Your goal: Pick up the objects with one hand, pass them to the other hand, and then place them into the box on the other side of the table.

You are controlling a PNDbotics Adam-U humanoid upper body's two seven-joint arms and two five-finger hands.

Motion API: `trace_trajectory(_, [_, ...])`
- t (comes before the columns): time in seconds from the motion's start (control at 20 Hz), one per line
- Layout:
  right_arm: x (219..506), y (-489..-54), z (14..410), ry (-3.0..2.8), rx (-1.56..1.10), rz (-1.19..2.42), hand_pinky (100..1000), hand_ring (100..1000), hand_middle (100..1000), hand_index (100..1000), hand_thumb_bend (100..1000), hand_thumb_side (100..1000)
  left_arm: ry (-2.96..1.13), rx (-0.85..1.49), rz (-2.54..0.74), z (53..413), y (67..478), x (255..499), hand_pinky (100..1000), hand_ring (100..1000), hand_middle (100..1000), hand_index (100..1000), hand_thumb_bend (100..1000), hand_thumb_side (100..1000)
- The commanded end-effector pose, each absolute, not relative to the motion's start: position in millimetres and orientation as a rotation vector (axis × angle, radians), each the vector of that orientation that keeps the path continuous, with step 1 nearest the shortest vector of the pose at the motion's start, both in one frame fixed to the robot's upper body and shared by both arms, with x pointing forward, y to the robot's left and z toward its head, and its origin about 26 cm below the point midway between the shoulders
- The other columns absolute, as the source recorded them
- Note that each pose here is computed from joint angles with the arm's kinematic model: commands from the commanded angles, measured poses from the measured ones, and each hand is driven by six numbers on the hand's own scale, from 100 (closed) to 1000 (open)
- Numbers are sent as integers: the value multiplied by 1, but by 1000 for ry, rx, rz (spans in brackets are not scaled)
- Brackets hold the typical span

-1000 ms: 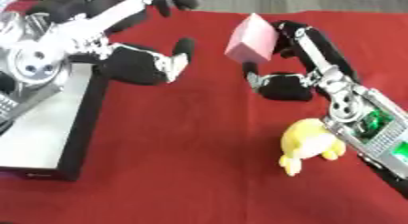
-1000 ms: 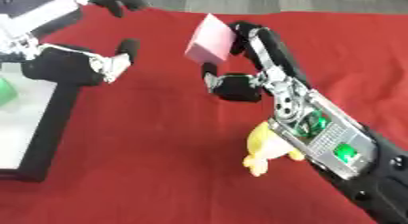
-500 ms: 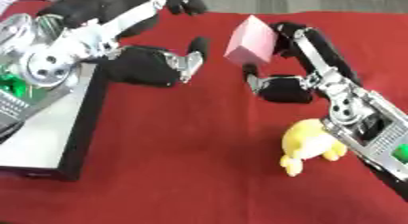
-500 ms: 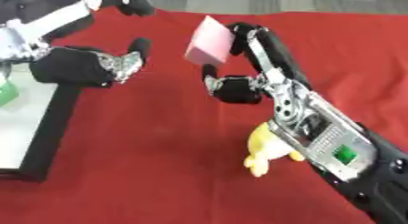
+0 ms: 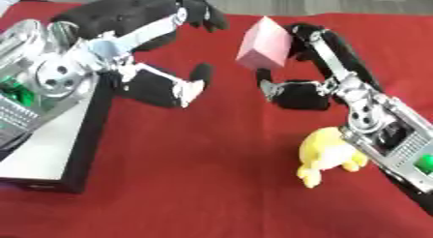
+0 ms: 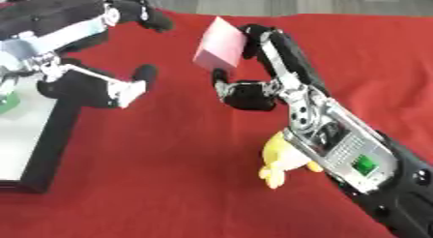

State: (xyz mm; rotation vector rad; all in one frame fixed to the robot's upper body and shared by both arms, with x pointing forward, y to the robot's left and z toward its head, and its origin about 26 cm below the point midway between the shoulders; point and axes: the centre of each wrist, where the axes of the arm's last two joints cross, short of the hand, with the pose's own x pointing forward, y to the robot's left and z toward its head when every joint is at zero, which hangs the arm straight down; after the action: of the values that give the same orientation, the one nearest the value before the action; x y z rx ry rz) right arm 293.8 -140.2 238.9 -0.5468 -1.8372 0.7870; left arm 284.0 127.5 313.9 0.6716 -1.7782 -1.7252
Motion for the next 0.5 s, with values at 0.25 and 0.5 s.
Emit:
trace_trajectory(0.25, [290, -138, 249, -1895, -550, 795, 783, 725, 598, 545, 100, 100, -1799, 655, -1746, 324, 124, 280, 1000, 844, 771, 910, 100, 195])
trace_trajectory(0.5, [289, -137, 248, -1900, -553, 801, 780, 722, 602, 540, 100, 100, -1786, 656, -1753, 324, 122, 280, 1000, 855, 782, 933, 100, 403])
